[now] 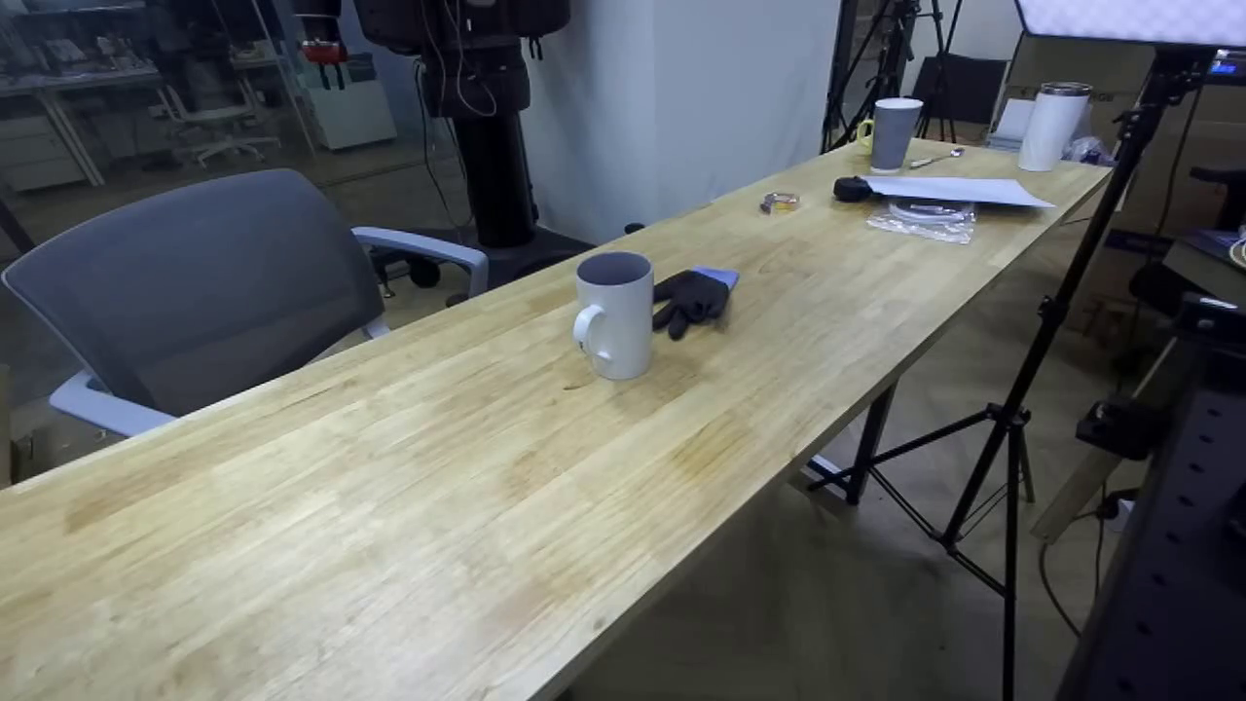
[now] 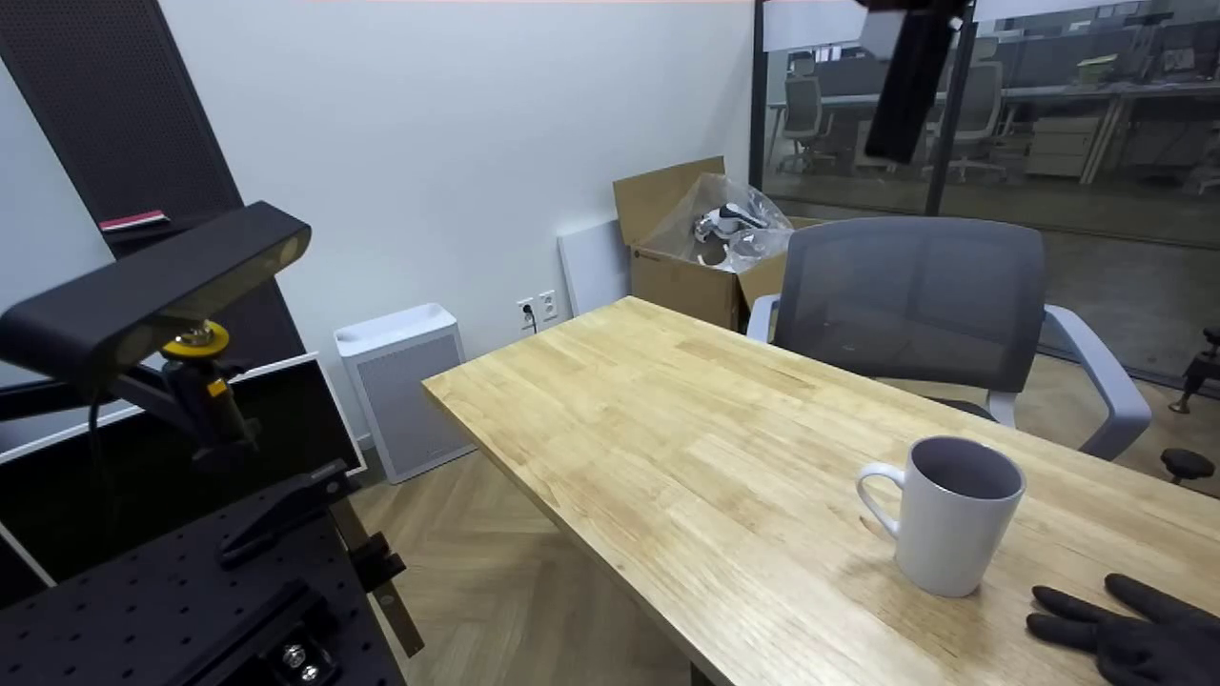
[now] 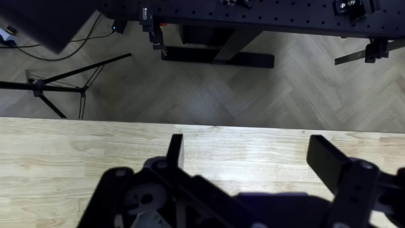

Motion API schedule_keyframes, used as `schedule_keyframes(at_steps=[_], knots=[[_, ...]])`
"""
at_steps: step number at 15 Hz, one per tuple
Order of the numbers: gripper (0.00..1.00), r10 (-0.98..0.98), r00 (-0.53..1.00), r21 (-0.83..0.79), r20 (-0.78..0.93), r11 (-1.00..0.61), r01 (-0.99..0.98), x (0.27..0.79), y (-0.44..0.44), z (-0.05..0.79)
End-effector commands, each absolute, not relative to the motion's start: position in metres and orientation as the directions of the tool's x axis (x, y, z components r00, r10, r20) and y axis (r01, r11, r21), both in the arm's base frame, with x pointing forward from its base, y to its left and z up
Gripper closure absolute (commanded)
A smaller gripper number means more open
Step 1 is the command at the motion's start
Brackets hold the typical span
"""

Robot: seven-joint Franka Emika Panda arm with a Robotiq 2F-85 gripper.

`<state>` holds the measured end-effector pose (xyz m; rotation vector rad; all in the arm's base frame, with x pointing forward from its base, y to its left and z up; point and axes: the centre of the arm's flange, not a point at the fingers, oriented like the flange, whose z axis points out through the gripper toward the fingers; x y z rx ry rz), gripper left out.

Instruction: Move the mug to the left

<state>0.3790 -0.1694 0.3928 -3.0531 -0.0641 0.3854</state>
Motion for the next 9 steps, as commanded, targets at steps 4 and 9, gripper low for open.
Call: schedule_keyframes(at_steps=[4, 9], knots=[[0.00, 0.064, 0.974, -0.064, -0.216, -0.997, 0.051, 0.387, -0.170, 0.387], [0.00, 0.069, 0.991, -0.032, -0.118, -0.997, 0.066, 0.409, -0.177, 0.380]])
